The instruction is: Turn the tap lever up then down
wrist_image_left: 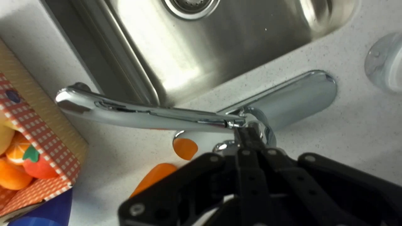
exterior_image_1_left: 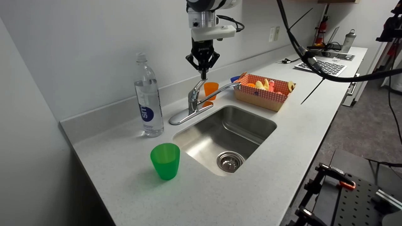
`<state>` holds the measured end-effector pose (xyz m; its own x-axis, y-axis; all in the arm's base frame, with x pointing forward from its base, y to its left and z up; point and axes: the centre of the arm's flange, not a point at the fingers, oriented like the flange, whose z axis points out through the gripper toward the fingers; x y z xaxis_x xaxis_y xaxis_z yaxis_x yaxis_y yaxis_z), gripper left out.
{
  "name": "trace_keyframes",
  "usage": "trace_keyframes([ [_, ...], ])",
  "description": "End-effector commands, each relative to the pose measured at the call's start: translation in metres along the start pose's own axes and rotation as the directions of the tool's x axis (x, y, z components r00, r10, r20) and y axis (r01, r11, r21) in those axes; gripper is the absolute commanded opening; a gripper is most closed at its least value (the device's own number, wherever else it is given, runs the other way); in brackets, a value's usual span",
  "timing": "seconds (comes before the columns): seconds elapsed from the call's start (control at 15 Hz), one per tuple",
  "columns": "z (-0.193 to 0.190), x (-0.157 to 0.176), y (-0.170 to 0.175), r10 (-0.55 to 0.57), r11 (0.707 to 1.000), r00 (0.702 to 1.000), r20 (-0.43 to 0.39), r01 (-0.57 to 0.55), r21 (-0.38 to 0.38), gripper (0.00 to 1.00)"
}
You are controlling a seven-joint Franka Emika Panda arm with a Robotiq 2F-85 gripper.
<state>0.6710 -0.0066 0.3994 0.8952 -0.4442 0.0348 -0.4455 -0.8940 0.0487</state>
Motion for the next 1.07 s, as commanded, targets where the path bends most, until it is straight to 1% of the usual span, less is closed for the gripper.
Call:
trace_keyframes([
  [0.0,0.012,-0.026,0.013,-0.013,1.0,0.996,0.083,0.015,-0.021,0.0],
  [0.07,0.016,-0.029,0.014,-0.011,1.0,0.996,0.092,0.013,-0.021,0.0],
  [0.13,0.018,-0.03,0.014,-0.018,1.0,0.996,0.093,0.018,-0.004,0.0],
  [0.27,0.015,-0.032,0.013,-0.026,1.0,0.997,0.07,0.025,0.018,0.0],
  [0.4,0.004,-0.03,0.01,-0.048,0.997,0.997,0.063,0.044,0.06,0.0],
  [0.47,-0.004,-0.029,0.007,-0.062,0.994,0.997,0.051,0.057,0.091,0.0],
  [0.6,-0.02,-0.025,0.003,-0.071,0.99,0.997,0.027,0.067,0.125,0.0],
  [0.8,-0.032,-0.011,0.006,-0.015,0.995,1.0,-0.025,0.018,0.101,0.0],
  [1.0,-0.023,0.01,0.012,0.059,0.996,0.995,-0.078,-0.054,0.073,0.0],
])
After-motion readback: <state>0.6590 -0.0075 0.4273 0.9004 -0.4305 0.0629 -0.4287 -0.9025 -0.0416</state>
